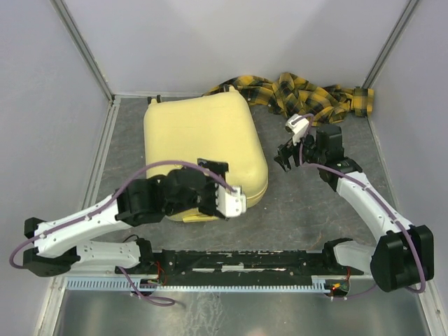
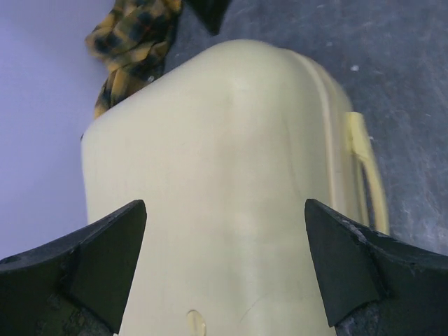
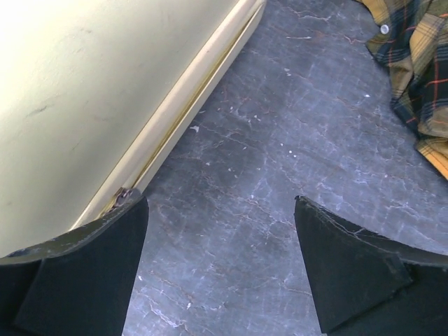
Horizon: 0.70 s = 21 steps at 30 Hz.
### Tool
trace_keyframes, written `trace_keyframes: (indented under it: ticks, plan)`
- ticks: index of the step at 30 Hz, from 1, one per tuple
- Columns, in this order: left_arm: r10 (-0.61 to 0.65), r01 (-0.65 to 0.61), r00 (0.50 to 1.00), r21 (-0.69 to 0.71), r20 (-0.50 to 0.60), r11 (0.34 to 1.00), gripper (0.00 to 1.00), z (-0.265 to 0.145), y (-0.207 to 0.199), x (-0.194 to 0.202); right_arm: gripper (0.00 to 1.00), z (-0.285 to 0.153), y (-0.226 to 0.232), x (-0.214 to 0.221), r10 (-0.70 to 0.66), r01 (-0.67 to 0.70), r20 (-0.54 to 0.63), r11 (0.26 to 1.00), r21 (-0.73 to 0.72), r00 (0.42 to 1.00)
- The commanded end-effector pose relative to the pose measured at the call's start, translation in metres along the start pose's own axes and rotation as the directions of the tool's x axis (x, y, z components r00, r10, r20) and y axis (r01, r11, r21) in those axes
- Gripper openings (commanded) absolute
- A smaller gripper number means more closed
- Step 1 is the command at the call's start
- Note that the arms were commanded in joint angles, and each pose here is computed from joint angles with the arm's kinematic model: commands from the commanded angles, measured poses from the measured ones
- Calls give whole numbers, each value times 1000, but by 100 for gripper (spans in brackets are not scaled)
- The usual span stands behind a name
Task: Pack the luggage
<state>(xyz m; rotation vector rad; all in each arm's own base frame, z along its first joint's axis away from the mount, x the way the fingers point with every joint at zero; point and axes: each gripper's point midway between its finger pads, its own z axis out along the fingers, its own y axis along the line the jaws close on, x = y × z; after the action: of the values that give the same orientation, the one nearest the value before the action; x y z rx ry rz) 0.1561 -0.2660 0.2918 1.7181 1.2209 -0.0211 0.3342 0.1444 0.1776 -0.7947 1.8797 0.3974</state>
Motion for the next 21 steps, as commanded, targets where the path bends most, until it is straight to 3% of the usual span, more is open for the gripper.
trace_keyframes:
  ticks: [1,4,7,12,15,21]
  plan:
    - [-273,269,962,-122,-16,955,99,-13,54,15,94,1,-20,-27,-1,1,7,998,58,1000]
    - [-461,451,887,-172,-25,876,99,-13,81,43,96,6,-25,-31,7,-6,-8,998,58,1000]
    - [-642,622,767,-228,-14,749,99,-14,109,78,97,14,-32,-32,41,-38,-43,997,69,998]
    - [-873,845,483,-302,72,442,99,-27,144,144,100,25,-33,-31,80,-77,-96,996,35,992]
    - [-938,907,320,-328,130,264,99,-42,155,186,99,29,-33,-24,96,-94,-147,995,20,984]
    - [-979,907,69,-420,191,-18,99,-70,153,274,99,32,-30,-2,143,-151,-300,989,-1,943]
